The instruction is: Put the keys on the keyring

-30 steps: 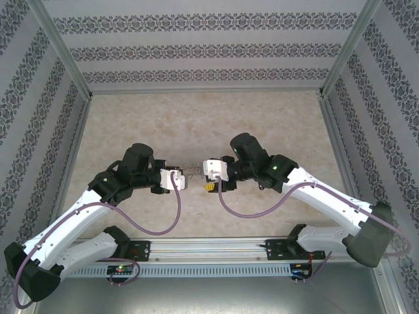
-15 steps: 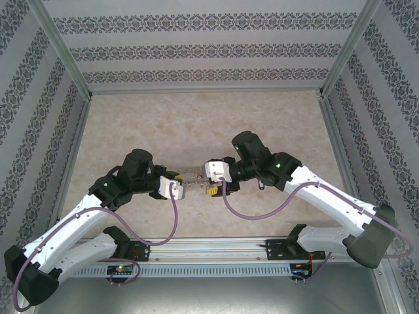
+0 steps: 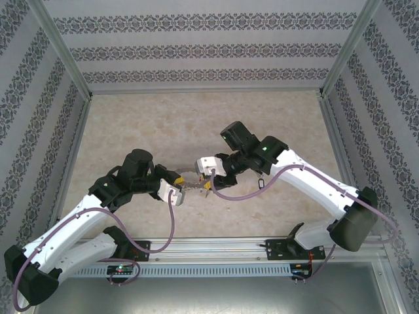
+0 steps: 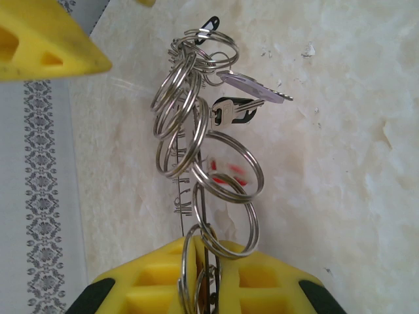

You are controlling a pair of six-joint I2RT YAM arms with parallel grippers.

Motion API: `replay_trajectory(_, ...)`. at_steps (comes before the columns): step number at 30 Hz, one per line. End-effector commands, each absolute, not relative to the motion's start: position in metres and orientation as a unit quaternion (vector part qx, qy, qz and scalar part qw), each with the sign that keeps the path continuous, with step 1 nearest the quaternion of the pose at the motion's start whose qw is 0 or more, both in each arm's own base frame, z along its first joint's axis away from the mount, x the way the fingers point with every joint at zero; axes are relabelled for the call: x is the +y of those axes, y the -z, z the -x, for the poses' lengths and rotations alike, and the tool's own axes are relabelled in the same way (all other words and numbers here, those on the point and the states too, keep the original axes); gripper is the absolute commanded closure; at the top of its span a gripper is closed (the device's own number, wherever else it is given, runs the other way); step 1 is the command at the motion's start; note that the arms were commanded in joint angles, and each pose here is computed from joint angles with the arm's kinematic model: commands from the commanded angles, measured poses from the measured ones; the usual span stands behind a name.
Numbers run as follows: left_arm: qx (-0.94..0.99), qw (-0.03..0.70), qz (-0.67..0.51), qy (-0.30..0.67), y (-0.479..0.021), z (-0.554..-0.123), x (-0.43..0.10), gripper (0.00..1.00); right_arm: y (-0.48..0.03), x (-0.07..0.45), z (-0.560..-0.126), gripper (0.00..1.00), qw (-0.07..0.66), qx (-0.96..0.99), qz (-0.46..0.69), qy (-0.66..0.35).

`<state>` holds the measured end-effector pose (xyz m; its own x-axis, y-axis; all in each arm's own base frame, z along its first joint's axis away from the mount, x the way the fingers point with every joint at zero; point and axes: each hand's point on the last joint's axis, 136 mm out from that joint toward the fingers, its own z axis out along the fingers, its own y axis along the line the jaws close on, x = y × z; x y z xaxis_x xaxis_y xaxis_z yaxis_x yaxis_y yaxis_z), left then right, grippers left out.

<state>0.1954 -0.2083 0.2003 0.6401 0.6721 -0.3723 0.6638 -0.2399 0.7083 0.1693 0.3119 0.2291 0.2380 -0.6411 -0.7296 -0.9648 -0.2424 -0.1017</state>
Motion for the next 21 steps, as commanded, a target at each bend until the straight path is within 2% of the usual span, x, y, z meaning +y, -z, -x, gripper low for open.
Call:
replay_trajectory(1,0.376,0.455,-0.807,-0.012,-0.206,-0.189,-0.214,1.0,-0.233,0.314,-0.167,0.66,0.258,0.561,0.722,-0.311)
replay_trajectory(7,0.371,0.455,-0.809,-0.015,-0.206,-0.188,-0.214,1.0,-0.226,0.321,-0.169,0.66,0.224,0.583,0.711,-0.323)
replay_trajectory(12,0.372,0.454,-0.81,-0.015,-0.204,-0.189,-0.214,1.0,-0.225,0.324,-0.175,0.72,0.198,0.609,0.689,-0.338)
replay_trajectory(21,0.377,0.441,-0.814,-0.02,-0.198,-0.191,-0.212,1.0,-0.227,0.325,-0.163,0.72,0.148,0.613,0.679,-0.377)
